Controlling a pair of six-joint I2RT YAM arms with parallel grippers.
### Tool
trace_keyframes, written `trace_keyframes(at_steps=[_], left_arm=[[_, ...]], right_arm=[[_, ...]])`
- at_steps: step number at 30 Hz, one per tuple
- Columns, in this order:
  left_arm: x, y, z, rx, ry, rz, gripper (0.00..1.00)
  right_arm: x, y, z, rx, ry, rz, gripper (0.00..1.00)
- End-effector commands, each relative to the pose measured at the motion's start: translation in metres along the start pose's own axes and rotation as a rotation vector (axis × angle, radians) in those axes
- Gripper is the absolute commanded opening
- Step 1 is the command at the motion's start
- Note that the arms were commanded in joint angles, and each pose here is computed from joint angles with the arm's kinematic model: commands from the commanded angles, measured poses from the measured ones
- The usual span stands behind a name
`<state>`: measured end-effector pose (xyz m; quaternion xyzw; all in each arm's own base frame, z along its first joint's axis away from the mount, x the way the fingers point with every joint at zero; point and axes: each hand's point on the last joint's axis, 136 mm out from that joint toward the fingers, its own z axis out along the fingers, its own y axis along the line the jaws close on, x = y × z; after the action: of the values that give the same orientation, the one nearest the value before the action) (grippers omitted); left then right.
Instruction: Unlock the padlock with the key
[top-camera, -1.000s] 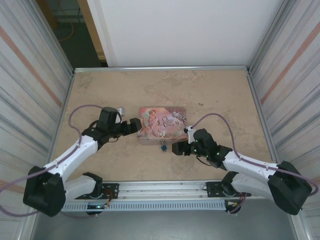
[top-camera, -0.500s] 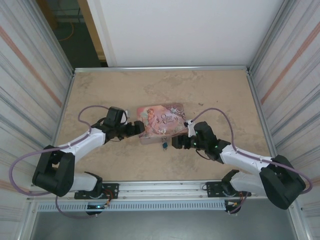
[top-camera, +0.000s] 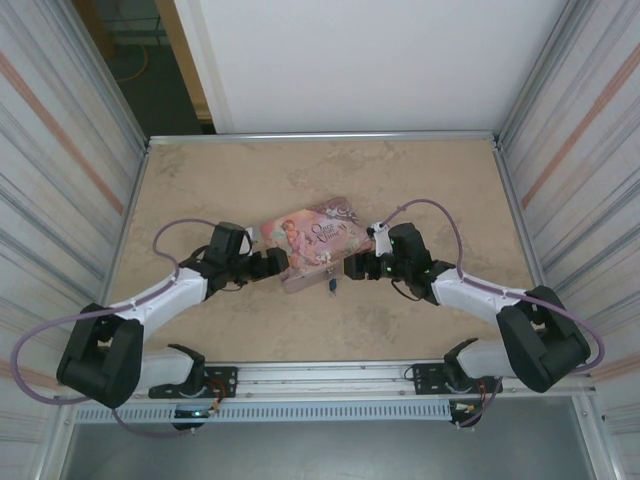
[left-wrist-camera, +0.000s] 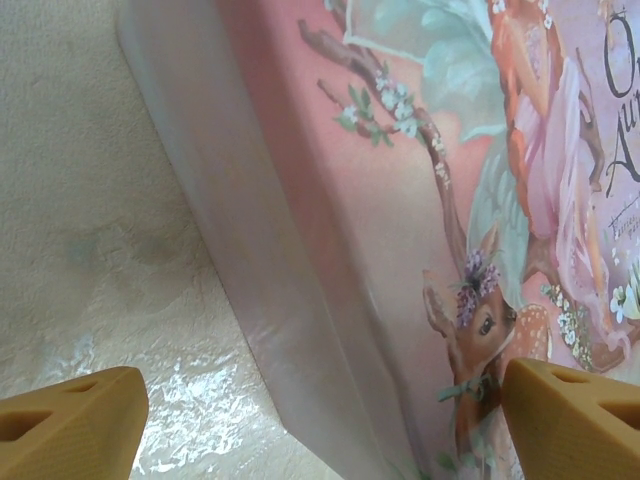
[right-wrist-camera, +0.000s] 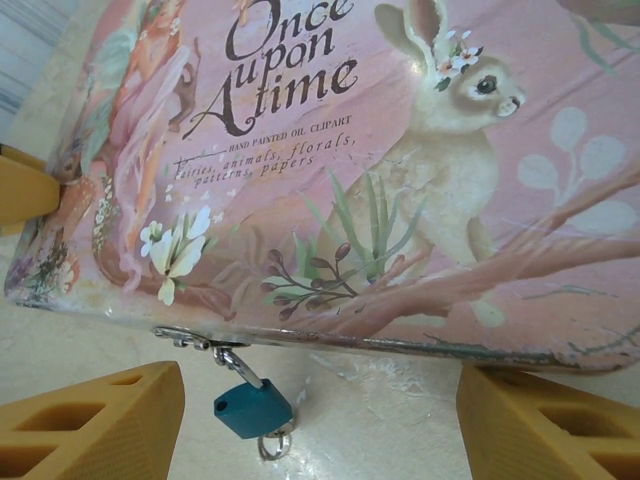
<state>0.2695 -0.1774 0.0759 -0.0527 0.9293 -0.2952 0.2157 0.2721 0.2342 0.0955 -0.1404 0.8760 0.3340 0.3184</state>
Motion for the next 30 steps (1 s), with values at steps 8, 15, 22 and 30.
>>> trace_keyframes(at_steps=[8, 15, 22, 30], left_arm=[[0.017, 0.015, -0.001, -0.066, 0.031, -0.013, 0.91], [0.015, 0.014, -0.002, -0.064, 0.027, -0.013, 0.91], [0.016, 0.014, -0.004, -0.063, 0.021, -0.016, 0.92], [0.015, 0.014, -0.005, -0.067, 0.017, -0.015, 0.92]], right_arm=[[0.030, 0.025, -0.015, 0.032, 0.026, -0.001, 0.68], [0.050, 0.039, 0.010, 0.082, 0.102, -0.028, 0.64], [0.059, 0.043, 0.032, 0.114, 0.149, -0.060, 0.59], [0.062, 0.040, 0.043, 0.143, 0.168, -0.086, 0.53]])
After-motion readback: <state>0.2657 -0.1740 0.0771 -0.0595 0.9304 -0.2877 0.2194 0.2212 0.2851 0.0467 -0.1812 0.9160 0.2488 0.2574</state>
